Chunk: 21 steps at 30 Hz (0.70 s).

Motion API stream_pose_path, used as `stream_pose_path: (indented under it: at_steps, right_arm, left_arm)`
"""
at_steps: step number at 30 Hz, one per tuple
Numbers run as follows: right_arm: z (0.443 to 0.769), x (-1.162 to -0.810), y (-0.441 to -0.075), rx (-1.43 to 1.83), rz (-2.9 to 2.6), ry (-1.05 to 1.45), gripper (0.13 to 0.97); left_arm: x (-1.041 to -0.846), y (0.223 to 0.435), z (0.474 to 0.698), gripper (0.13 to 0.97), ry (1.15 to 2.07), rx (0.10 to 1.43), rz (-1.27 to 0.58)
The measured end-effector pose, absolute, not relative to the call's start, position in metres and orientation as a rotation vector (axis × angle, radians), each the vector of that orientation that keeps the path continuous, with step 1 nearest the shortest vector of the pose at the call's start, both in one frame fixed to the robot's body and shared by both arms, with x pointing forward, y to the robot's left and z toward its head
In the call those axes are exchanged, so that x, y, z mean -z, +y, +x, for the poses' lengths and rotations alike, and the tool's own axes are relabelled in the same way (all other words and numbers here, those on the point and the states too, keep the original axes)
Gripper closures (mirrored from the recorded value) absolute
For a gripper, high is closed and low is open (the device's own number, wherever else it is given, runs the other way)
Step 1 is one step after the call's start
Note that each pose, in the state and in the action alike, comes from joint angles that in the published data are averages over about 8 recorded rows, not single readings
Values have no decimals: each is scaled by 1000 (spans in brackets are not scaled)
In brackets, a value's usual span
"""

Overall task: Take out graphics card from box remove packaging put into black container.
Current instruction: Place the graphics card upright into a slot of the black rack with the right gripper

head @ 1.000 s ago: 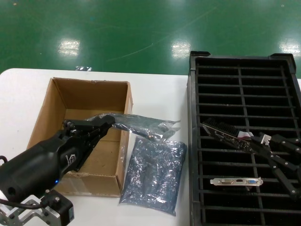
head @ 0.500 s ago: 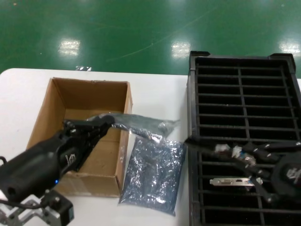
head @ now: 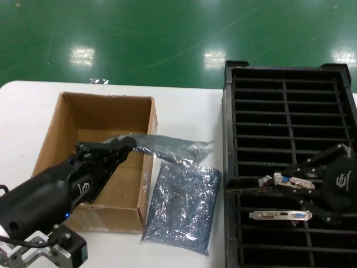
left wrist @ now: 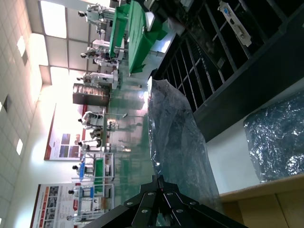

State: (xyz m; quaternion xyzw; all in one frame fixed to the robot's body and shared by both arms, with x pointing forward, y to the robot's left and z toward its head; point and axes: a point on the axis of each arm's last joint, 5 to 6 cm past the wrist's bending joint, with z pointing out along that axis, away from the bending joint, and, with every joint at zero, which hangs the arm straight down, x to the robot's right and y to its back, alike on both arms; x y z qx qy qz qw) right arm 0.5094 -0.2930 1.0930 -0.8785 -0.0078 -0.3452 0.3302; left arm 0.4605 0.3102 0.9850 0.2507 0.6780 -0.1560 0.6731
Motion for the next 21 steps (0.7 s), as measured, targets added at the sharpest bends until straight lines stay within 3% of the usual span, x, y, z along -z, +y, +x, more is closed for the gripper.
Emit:
stream_pose_path:
  at_steps: [21]
  right_arm:
    - [575,-1141,-306,707,-2514,-43,892]
  left_arm:
    - [-985,310,460,958,1526,351,564]
